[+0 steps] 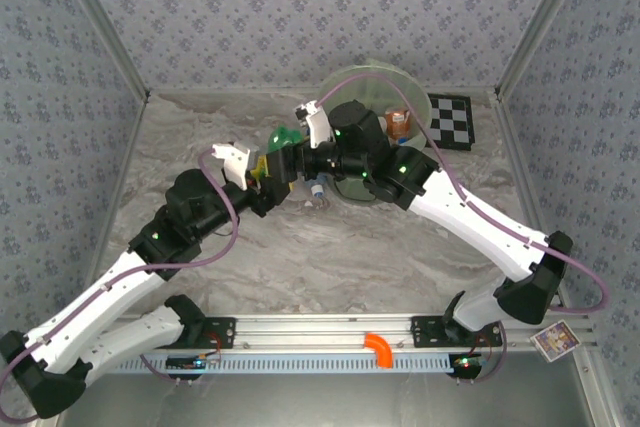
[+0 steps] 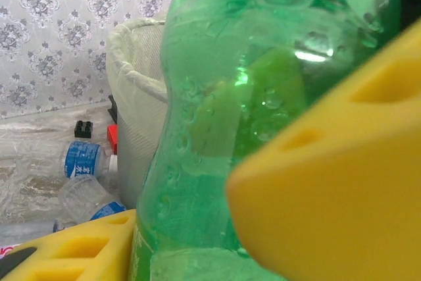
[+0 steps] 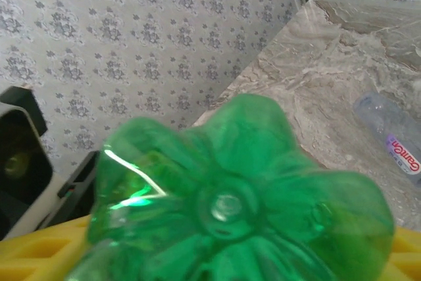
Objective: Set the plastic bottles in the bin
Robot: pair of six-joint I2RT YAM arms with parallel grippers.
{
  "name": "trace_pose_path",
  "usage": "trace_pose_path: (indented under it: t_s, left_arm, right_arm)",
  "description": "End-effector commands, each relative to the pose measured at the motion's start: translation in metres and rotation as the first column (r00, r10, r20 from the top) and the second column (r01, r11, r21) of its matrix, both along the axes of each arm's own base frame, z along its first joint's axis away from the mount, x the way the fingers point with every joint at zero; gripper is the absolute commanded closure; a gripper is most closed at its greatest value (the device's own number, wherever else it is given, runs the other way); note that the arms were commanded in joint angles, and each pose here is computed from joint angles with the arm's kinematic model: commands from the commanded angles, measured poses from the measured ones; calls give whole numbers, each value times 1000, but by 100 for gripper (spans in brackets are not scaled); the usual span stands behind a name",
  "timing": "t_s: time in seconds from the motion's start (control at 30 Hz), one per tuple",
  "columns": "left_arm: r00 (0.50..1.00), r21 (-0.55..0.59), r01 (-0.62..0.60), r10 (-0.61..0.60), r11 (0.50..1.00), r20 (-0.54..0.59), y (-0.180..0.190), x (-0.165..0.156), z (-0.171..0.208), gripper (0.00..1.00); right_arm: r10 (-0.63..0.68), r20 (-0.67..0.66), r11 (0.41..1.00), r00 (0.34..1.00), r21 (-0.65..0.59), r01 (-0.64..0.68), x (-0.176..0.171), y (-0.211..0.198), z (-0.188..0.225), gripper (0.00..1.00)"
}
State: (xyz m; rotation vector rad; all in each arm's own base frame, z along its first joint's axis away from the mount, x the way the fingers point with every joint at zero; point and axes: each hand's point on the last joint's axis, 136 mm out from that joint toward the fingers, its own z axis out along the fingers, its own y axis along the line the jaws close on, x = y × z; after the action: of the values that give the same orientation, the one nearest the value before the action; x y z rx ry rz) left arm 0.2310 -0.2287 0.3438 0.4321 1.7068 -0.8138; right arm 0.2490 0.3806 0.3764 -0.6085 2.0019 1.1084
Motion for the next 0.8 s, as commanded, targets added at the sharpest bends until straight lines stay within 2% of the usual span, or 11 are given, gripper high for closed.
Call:
trace_pose_path:
  t_s: [0.0, 0.1, 0.17, 0.33, 0.37, 0.57, 0.6, 0.77]
  left_arm:
    - [999, -19, 6, -5, 1000, 49, 0, -2, 17, 48]
    - [999, -16, 4, -4, 1000, 44, -1, -1, 15, 47]
    - [999, -21, 6, -5, 1000, 43, -2, -1, 16, 43]
    - [999, -39, 4, -3, 999, 34, 0, -2, 18, 27]
    - [999, -44, 4, -2, 999, 33, 0, -3, 19, 22]
    - [999, -62, -26, 28, 998, 29, 8, -3, 20, 17]
    - [999, -66, -32, 34, 997, 25, 9, -3, 21, 8]
    - [998, -73, -51, 53, 996, 22, 14, -4, 19, 6]
  right_arm:
    - [17, 27, 1000, 1000, 14, -17, -4, 2, 15, 36]
    - [12, 38, 1000, 999, 14, -13, -4, -1, 18, 40]
    - [3, 54, 1000, 999, 15, -3, -4, -5, 22, 43]
    - [-38, 74, 999, 997, 21, 36, 1, -22, 30, 46]
    - [-58, 85, 998, 995, 25, 56, 5, -28, 34, 47]
    - [-201, 162, 980, 966, 36, 198, 24, -71, 53, 49]
    - [-226, 177, 974, 958, 37, 223, 27, -80, 57, 49]
    - [-367, 207, 929, 907, 33, 368, 55, -128, 64, 49]
